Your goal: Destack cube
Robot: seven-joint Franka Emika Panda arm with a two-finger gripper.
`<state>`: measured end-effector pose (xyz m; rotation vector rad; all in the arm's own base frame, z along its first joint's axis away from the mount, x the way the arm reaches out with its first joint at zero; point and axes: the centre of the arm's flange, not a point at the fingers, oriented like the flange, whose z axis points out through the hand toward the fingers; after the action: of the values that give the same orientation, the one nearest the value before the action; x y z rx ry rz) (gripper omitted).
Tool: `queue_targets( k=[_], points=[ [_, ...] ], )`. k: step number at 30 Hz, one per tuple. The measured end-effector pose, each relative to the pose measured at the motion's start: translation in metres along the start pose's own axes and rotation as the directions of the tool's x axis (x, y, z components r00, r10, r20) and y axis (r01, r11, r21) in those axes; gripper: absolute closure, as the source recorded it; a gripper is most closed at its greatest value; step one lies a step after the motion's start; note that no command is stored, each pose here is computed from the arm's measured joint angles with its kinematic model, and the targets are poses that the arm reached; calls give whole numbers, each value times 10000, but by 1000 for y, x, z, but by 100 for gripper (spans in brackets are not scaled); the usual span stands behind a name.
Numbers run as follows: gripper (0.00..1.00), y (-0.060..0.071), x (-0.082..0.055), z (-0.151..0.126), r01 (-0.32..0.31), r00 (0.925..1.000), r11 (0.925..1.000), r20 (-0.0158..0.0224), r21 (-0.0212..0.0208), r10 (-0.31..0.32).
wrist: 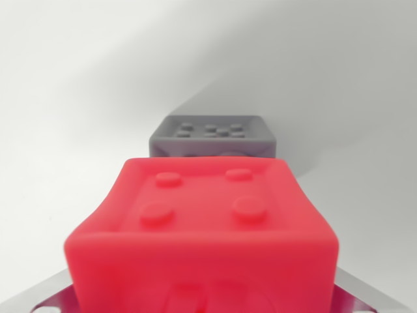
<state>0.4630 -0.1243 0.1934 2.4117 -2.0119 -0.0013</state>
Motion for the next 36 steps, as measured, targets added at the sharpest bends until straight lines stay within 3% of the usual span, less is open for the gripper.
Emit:
queue_targets(
  k=[36],
  points=[
    [100, 1, -1, -87, 18, 10000, 10000, 8, 39, -18]
  ],
)
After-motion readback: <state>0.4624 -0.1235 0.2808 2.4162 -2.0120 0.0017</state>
